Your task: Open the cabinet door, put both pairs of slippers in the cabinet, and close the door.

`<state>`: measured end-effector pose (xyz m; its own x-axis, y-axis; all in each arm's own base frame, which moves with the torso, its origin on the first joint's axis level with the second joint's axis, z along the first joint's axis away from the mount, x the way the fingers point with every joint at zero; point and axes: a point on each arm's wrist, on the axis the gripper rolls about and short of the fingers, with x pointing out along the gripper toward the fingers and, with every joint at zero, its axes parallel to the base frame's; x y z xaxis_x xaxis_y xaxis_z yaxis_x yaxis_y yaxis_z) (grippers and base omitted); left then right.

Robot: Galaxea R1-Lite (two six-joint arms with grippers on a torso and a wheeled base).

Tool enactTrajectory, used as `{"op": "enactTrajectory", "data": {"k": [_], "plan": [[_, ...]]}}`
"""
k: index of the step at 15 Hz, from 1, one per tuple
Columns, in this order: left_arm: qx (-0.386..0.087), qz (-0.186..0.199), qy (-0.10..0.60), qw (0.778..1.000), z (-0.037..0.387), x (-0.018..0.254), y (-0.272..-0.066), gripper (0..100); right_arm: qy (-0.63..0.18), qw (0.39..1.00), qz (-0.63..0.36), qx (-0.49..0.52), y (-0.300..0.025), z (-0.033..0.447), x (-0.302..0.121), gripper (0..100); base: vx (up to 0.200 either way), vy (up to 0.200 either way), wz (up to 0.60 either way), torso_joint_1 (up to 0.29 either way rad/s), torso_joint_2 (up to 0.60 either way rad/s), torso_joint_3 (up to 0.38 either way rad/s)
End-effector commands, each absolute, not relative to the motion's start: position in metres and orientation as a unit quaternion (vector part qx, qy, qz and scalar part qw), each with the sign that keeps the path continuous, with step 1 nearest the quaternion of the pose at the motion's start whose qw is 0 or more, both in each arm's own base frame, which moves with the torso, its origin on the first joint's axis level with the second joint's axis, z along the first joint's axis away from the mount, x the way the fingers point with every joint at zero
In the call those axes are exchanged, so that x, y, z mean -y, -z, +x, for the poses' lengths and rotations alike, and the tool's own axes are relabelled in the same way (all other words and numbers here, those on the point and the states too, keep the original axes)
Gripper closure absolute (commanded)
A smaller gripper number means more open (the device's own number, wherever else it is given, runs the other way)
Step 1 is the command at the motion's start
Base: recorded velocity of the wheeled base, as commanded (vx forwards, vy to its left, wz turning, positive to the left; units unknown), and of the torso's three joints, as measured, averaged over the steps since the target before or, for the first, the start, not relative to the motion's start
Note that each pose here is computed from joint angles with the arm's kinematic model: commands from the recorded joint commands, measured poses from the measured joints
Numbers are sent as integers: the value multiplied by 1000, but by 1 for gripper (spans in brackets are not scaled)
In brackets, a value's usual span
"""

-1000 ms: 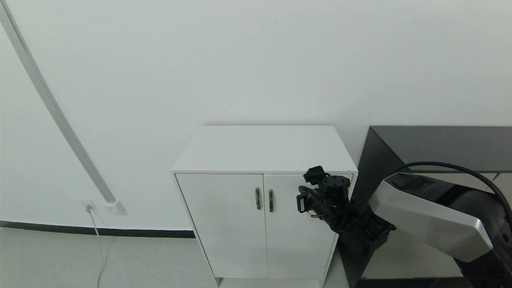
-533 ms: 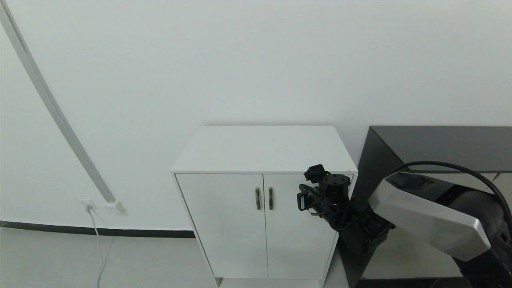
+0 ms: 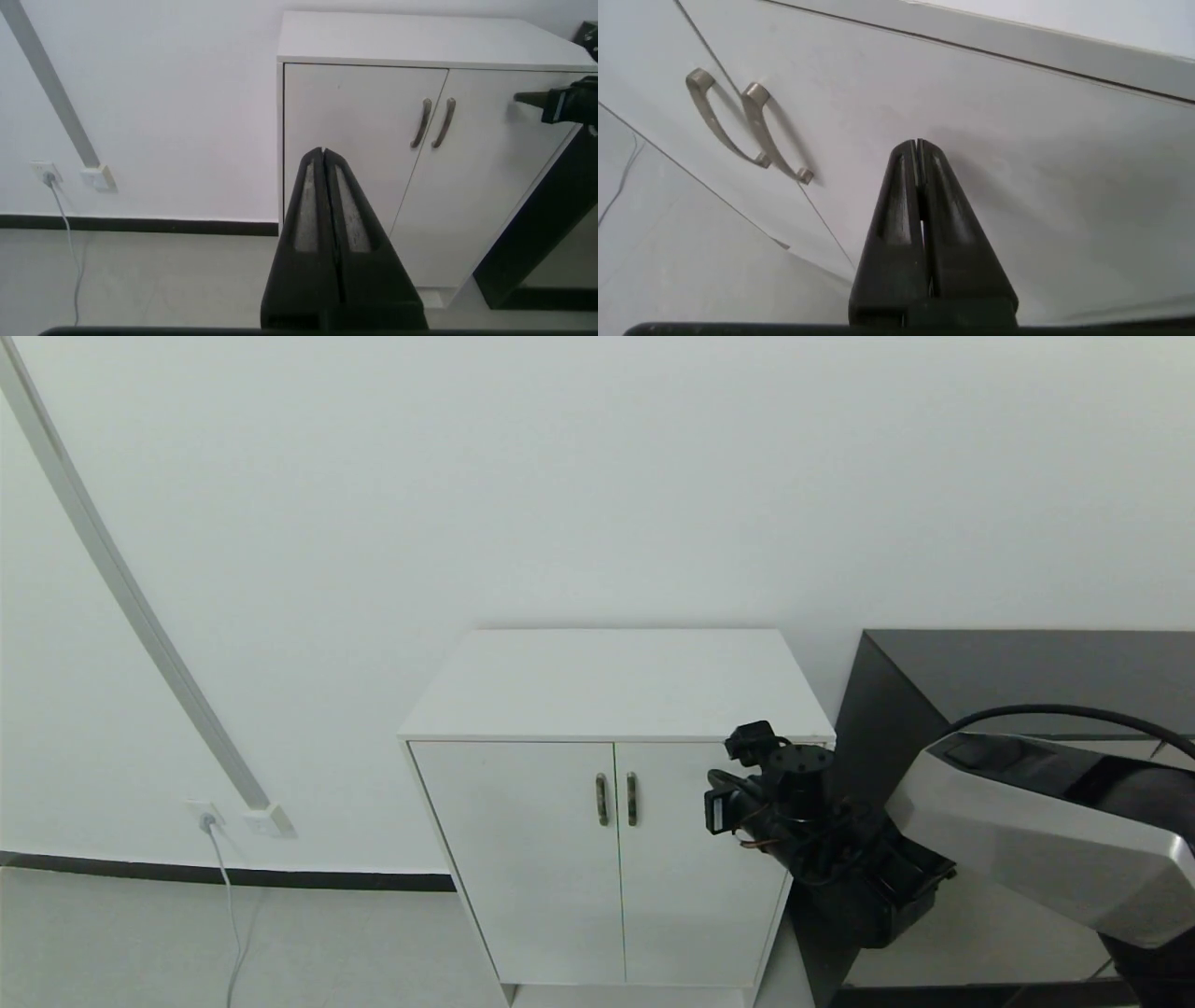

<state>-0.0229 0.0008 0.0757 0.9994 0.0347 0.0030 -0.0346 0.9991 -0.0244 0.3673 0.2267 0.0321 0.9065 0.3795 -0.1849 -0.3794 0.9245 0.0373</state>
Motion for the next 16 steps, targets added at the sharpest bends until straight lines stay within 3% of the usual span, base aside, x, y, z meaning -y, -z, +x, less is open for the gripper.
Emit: {"op": "enactTrajectory", "data": {"k": [1,16], "plan": [[2,-12,-18,1000,-23,-1,-76,100,-190,979,7,-81,-57,351,-214,100,0,0,0,0,0,0],[1,-12,-17,1000,-23,-1,-76,100,-35,996,19,-78,-105,257,-61,100,0,0,0,0,0,0]]}}
